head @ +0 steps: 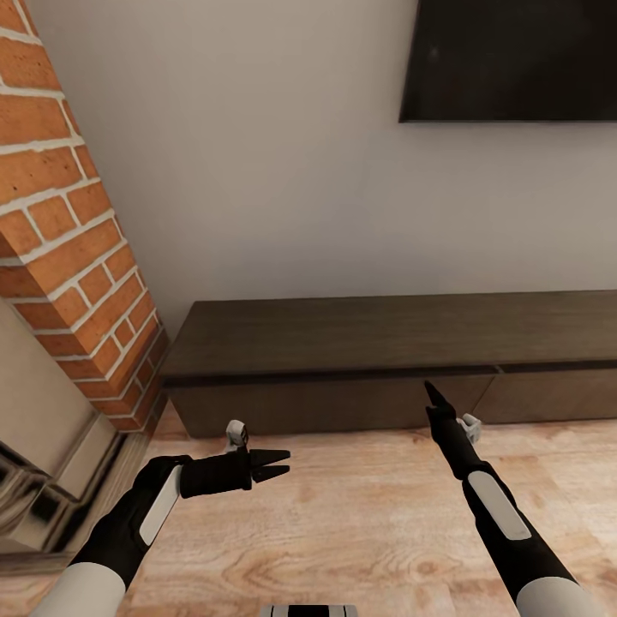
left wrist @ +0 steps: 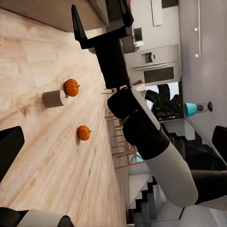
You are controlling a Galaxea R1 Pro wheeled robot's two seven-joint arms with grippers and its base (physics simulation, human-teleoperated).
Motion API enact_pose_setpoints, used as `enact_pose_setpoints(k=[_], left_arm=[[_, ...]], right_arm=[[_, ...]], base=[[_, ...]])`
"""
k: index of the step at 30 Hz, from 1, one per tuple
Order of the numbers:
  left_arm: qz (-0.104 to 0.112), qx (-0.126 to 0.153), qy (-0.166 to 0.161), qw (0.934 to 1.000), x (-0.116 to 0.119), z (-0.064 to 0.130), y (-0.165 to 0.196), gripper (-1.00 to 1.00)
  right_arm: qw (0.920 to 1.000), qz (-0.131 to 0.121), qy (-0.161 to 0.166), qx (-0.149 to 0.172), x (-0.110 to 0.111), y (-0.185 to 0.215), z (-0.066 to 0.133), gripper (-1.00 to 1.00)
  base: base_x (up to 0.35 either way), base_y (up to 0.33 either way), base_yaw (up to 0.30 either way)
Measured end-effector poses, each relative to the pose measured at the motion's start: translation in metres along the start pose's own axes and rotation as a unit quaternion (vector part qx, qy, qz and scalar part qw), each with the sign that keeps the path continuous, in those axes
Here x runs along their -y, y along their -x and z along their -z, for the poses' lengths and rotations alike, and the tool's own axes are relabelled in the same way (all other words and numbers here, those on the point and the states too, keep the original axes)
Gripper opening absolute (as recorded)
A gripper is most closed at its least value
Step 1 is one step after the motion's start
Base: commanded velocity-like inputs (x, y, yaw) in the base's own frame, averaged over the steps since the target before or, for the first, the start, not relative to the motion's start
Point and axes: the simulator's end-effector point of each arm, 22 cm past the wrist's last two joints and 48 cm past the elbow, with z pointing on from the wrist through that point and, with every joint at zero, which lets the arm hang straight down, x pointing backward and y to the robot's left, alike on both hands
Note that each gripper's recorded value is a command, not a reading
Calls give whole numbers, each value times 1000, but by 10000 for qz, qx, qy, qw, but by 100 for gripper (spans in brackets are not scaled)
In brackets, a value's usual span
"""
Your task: Place each of the two pumpkins and all three candles from the living room inside a cabinet in the living room (use any cabinet), then make sure every cabinet is closed, and position the cauldron so it is next to a table in the living room.
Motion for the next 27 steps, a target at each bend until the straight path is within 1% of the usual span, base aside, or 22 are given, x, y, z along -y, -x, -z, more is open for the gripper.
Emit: enact_pose_setpoints(k=[17, 20, 22, 24, 27], left_arm=[[0, 1, 1, 10000, 0, 0, 0, 100], [2, 1, 1, 10000, 0, 0, 0, 100], [1, 1, -1, 10000, 0, 0, 0, 100], [0, 1, 1, 10000, 0, 0, 0, 100], [0, 1, -3, 10000, 0, 0, 0, 100]], right_arm=[[10000, -13, -6, -9, 1, -1, 0, 100], [9999, -108, 0, 21, 1, 1, 0, 100], [9996, -259, 10, 78, 0, 3, 0, 100], [9993, -346, 22, 113, 0, 5, 0, 100], [9991, -410, 44, 139, -1, 6, 1, 100]], base=[[47, 2, 0], [10, 0, 0], [18, 0, 0], [130, 0, 0], [123, 0, 0]])
